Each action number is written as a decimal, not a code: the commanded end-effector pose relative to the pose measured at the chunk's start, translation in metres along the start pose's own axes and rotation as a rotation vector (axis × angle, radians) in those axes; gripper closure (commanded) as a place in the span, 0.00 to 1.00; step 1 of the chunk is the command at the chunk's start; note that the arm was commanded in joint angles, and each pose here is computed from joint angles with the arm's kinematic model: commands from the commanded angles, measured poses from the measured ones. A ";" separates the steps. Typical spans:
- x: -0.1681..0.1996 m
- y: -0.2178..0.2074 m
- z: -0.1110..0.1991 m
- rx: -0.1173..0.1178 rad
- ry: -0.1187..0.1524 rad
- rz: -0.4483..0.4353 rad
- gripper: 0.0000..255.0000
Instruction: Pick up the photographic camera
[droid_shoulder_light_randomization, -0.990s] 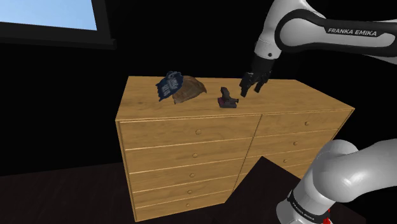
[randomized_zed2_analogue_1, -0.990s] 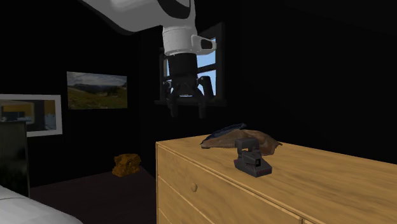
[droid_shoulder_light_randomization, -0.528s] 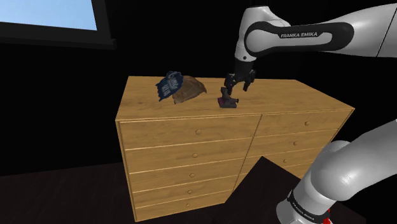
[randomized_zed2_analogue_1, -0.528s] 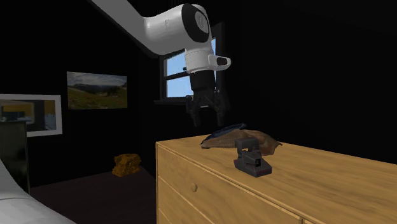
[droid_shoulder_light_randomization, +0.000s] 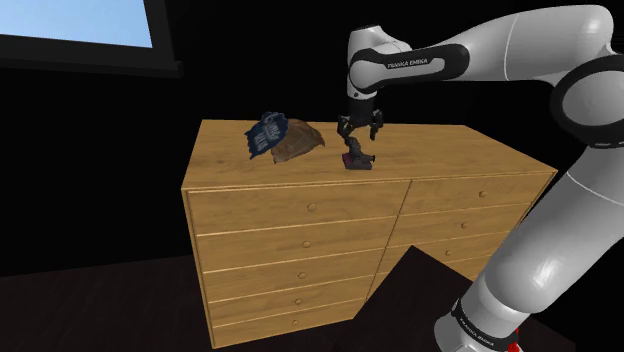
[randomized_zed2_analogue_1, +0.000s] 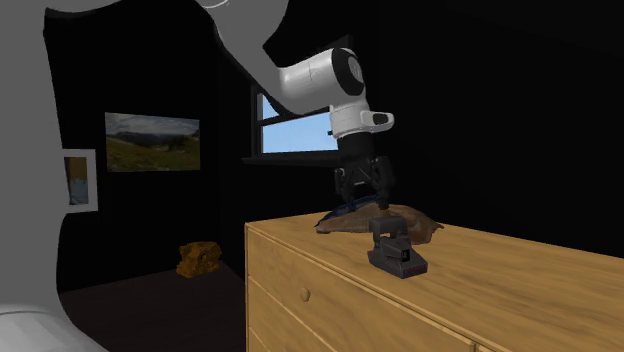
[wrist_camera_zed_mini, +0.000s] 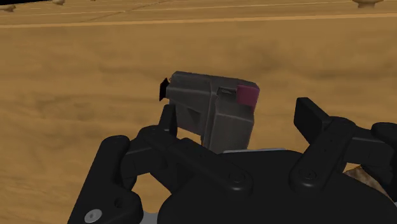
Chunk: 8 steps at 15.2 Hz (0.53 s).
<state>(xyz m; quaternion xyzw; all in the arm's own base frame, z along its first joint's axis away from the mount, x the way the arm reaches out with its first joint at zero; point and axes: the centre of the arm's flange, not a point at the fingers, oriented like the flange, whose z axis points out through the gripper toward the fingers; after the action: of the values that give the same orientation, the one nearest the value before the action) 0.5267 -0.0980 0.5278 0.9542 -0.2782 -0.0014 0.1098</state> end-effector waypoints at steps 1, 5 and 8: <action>0.030 0.000 0.009 -0.030 -0.013 0.052 0.00; 0.041 -0.002 0.030 -0.043 -0.019 0.076 0.00; 0.040 -0.006 0.046 -0.043 -0.019 0.076 0.00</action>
<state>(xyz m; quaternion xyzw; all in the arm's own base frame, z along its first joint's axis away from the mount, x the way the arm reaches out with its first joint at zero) 0.5603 -0.1251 0.4900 0.9404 -0.3149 -0.0127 0.1276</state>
